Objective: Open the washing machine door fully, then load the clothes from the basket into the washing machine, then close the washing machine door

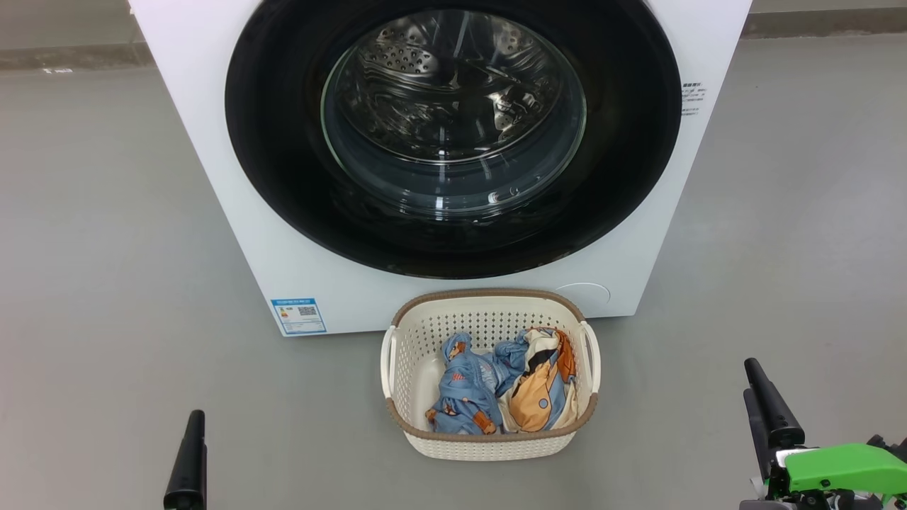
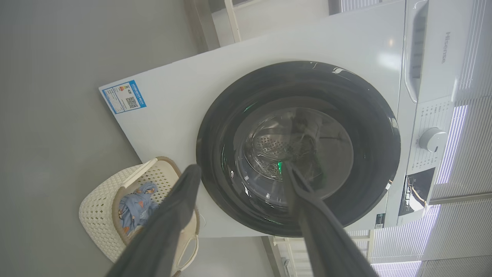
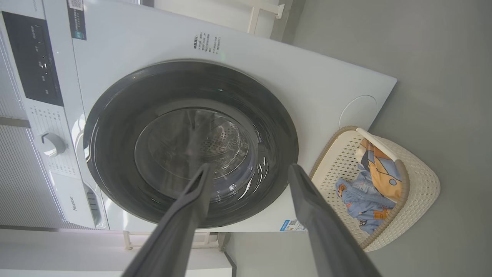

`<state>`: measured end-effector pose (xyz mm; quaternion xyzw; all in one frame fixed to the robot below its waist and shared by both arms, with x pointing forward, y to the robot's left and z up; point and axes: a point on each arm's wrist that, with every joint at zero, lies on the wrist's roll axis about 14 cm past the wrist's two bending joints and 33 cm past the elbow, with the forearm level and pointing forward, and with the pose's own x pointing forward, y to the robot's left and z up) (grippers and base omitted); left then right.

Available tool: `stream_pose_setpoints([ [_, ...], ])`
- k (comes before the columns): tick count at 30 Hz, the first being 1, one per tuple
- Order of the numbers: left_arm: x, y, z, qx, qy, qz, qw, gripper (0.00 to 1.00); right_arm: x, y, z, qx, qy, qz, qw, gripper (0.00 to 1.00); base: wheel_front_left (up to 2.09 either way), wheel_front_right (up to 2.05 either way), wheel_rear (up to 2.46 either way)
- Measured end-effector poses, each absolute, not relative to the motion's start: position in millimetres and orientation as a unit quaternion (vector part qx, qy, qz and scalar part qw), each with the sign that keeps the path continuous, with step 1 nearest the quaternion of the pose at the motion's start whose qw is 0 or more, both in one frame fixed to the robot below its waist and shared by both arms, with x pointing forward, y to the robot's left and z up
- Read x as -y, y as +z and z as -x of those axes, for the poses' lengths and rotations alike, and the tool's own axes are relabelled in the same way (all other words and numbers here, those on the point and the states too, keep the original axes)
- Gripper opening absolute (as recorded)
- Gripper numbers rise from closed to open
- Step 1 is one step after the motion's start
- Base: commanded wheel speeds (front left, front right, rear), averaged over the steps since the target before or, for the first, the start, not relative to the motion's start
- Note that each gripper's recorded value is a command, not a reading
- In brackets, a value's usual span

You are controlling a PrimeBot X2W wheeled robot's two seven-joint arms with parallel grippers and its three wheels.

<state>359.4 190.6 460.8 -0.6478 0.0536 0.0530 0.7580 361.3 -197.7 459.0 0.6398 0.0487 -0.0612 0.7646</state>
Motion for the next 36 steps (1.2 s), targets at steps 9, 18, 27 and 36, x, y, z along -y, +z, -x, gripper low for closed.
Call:
stream_pose_setpoints([
  [9, -192, 463, -360, -0.057, 0.049, 0.598, 0.798, 1.00, 194, 465, -364, -0.054, -0.043, -0.581, 0.811, 1.00, 0.00, 0.00, 0.00],
  [18, -191, 464, -360, -0.063, 0.042, 0.540, 0.839, 1.00, 193, 472, -367, -0.054, -0.026, -0.520, 0.852, 1.00, 0.00, 0.00, 0.00],
  [27, -192, 470, -361, -0.057, 0.034, 0.480, 0.875, 1.00, 189, 478, -369, -0.055, -0.006, -0.455, 0.889, 1.00, 0.00, 0.00, 0.00],
  [36, -188, 477, -362, -0.050, 0.020, 0.420, 0.906, 1.00, 185, 486, -370, -0.050, 0.012, -0.395, 0.917, 1.00, 0.00, 0.00, 0.00],
])
